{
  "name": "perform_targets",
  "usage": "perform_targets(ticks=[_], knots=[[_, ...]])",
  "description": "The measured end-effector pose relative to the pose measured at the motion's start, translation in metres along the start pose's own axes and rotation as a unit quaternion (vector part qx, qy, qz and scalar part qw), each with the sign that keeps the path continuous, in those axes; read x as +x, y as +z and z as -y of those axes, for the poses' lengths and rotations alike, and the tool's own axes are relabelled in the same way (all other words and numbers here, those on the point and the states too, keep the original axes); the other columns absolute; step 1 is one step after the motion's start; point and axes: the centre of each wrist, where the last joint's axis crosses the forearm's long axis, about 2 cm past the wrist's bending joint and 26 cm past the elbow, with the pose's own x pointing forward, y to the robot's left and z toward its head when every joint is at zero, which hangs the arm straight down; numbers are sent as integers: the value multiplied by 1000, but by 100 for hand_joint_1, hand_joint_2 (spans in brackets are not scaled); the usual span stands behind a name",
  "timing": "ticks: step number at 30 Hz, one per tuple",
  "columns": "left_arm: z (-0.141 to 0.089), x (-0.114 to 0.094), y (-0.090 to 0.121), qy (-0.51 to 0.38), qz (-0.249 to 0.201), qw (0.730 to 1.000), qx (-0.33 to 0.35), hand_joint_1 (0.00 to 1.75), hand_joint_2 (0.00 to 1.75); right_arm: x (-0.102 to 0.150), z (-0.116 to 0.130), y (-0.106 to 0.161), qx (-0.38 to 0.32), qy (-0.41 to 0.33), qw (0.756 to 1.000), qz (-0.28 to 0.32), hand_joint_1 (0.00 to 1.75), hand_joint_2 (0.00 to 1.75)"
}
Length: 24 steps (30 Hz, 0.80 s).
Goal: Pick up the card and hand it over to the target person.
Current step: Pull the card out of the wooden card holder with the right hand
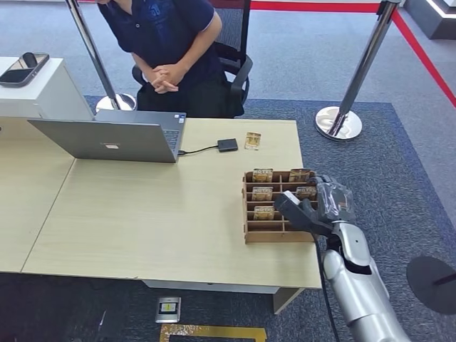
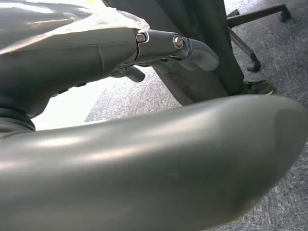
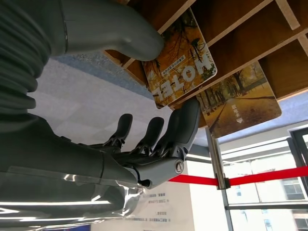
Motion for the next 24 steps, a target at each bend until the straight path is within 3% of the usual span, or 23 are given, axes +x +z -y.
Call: perform_targets(ticks=[4, 11, 18, 24], knots=[[0, 0, 0, 0, 0, 1000, 0, 0, 0, 0, -1, 1, 1, 0, 1000, -1, 77, 175], [0, 0, 0, 0, 0, 1000, -1, 0, 0, 2, -2, 2, 2, -2, 1000, 1, 107, 175], [0, 0, 0, 1, 0, 1000, -1, 0, 0, 5, -4, 2, 3, -4, 1000, 2, 124, 175], [1, 0, 1, 0, 1, 1000, -2, 0, 0, 4, -4, 3, 6, -5, 1000, -1, 130, 175]])
